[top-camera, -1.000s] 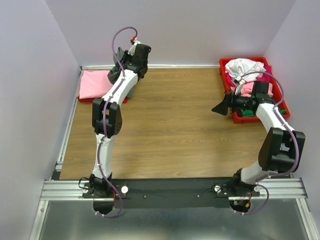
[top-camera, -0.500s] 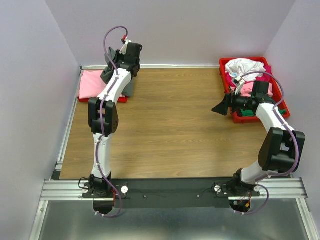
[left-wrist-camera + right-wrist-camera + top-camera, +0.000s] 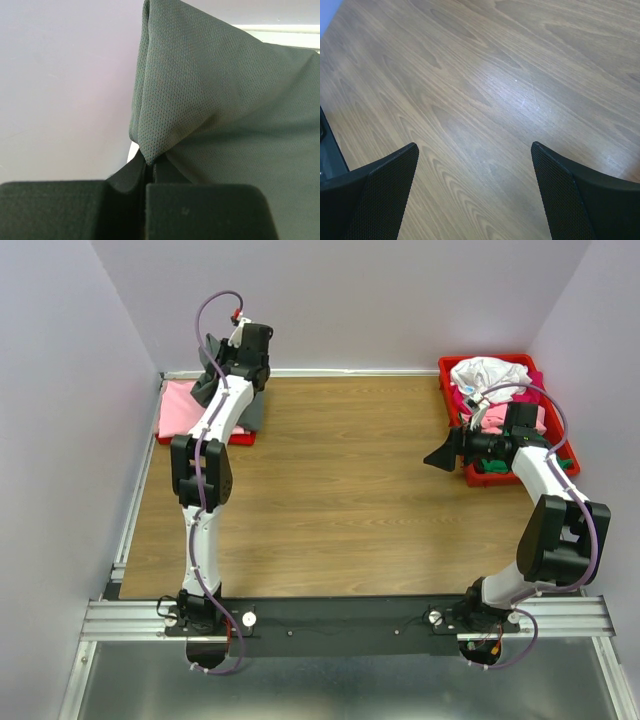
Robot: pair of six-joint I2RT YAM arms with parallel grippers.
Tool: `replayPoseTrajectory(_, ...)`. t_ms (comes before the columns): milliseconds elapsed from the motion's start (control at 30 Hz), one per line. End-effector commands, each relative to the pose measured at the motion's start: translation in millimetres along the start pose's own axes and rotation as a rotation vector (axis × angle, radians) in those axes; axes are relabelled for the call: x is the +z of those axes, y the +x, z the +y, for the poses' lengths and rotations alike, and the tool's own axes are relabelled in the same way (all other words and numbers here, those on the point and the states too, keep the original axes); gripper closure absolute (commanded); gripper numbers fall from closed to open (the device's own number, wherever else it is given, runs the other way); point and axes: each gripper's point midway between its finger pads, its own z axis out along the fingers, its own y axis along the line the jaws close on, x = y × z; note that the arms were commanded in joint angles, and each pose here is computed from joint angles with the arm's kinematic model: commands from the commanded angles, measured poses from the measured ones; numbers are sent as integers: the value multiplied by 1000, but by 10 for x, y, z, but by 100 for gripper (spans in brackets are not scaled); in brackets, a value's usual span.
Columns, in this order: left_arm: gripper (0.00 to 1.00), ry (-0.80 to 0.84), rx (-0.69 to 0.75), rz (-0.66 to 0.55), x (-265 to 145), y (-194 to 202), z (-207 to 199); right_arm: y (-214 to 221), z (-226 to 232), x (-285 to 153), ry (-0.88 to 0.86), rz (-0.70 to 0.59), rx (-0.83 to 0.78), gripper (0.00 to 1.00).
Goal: Fold and stack the t-shirts
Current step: Neatly place the folded tshirt to the corner
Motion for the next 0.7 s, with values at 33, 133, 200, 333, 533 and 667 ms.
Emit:
replayPoseTrajectory(33,100,-20,-63,-38,-15,-184,232,45,9,4,-29,2,17,0)
replayPoseTrajectory(133,100,-26,-67,-38,17,-195,275,52,4,6,-28,4,18,0)
replayPoseTrajectory(200,100,-34,-75,-38,50,-206,321,55,5,8,-30,4,19,0)
replayPoseTrajectory(333,100,-43,-81,-31,107,-186,368,64,0,12,-30,7,22,0)
replayPoseTrajectory(533,100,-47,-86,-20,195,-141,398,72,-8,16,-30,9,23,0)
replayPoseTrajectory(667,100,-51,-81,-11,243,-107,372,80,-8,18,-30,11,25,0)
